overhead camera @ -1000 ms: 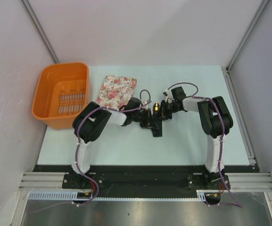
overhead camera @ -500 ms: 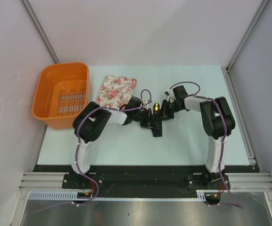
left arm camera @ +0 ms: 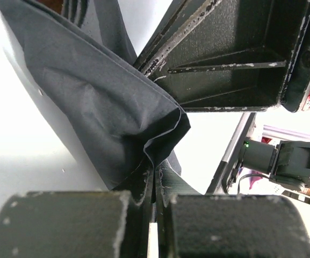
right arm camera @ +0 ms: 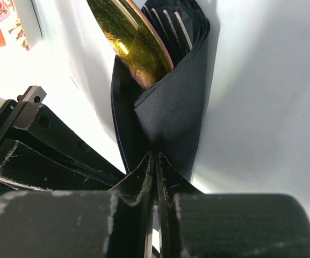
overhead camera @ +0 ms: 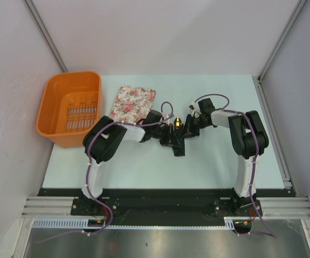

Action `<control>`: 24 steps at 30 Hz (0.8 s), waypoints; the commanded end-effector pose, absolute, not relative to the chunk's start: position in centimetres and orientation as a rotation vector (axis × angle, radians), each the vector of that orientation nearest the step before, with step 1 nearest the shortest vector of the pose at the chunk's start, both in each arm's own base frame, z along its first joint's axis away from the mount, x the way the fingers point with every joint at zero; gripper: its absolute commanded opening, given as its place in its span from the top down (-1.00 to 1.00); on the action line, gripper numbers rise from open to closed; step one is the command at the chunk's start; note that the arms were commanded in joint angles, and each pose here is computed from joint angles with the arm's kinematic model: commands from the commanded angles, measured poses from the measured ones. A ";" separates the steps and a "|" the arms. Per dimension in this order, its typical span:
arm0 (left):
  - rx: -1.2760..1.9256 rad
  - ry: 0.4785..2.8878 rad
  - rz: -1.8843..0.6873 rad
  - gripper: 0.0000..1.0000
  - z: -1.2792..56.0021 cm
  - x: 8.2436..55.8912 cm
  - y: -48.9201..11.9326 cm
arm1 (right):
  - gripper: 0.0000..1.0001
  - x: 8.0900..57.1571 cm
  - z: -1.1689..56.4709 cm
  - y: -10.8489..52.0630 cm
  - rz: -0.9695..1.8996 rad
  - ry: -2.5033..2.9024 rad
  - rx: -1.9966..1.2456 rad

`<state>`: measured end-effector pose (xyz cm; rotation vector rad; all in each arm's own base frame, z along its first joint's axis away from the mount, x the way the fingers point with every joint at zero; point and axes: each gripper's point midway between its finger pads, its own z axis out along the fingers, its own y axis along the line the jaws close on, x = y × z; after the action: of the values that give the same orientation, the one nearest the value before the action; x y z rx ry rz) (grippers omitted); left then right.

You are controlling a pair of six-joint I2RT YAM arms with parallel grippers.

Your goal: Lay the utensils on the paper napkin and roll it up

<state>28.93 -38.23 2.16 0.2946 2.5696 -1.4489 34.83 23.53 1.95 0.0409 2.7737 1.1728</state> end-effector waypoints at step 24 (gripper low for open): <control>0.391 2.421 -1.598 1.00 5.5 28.9 -42.3 | 0.99 33.2 -1.9 22.7 1.072 2.867 0.093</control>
<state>29.37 -40.35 4.34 0.3140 2.4831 -1.5133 34.87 23.61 1.69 0.0529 2.7603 1.1878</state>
